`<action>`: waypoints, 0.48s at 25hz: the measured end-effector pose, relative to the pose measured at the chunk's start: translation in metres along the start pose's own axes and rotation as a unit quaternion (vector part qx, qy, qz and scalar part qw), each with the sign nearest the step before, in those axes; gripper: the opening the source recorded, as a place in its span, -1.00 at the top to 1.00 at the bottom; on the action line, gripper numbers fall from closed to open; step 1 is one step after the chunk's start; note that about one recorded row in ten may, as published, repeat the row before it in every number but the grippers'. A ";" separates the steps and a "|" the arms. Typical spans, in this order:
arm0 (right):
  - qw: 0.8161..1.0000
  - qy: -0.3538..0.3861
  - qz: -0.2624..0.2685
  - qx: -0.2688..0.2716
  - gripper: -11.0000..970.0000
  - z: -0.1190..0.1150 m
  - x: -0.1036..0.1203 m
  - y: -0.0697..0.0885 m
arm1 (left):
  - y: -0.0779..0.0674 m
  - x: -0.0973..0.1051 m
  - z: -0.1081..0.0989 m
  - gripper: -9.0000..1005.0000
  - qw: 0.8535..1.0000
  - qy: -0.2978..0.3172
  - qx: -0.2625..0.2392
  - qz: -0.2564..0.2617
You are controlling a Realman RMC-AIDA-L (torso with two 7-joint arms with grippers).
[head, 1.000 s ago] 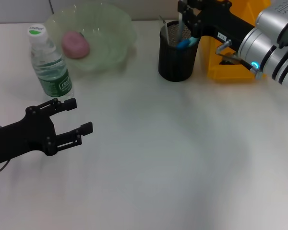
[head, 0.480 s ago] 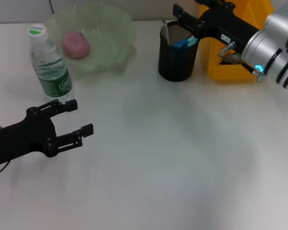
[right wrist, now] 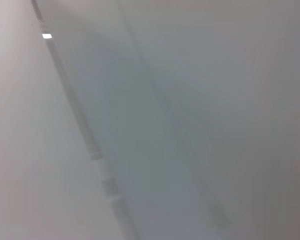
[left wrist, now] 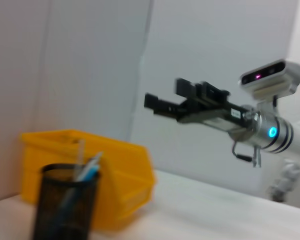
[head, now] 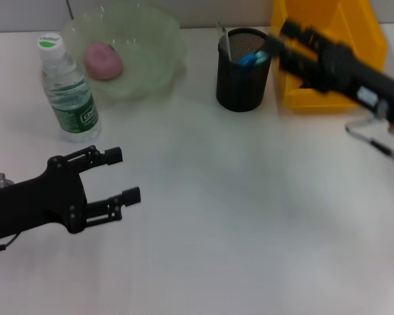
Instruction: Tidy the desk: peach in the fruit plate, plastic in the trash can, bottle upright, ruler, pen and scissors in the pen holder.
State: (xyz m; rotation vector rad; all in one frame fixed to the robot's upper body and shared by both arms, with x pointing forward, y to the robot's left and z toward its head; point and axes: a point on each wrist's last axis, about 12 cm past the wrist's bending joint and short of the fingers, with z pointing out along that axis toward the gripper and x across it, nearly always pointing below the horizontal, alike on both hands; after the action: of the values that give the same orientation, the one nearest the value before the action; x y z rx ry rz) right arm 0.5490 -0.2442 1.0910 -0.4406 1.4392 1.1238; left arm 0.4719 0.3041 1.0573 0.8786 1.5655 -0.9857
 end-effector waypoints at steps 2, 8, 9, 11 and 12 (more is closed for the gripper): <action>0.998 0.035 0.030 -0.045 -0.69 -0.010 0.007 0.012 | -0.003 -0.002 -0.001 -0.58 1.000 -0.002 0.022 -0.002; 0.977 0.163 0.045 -0.132 -0.69 -0.029 0.032 0.032 | -0.009 -0.004 0.006 -0.57 0.995 0.027 0.085 -0.036; 0.974 0.178 0.033 -0.136 -0.69 -0.032 0.036 0.033 | -0.010 -0.002 0.009 -0.57 0.994 0.036 0.094 -0.042; 0.970 0.201 0.004 -0.138 -0.69 -0.037 0.044 0.034 | -0.010 0.002 0.010 -0.57 0.993 0.052 0.092 -0.046; 0.968 0.210 -0.010 -0.136 -0.69 -0.040 0.048 0.034 | -0.010 0.004 0.010 -0.57 0.993 0.058 0.090 -0.047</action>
State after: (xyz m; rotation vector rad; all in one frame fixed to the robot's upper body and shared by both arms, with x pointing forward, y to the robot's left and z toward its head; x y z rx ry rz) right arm 0.4889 -0.2447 1.0530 -0.9307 1.6404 1.2681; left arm 0.4656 0.2912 1.0538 1.0091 1.6462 -1.1749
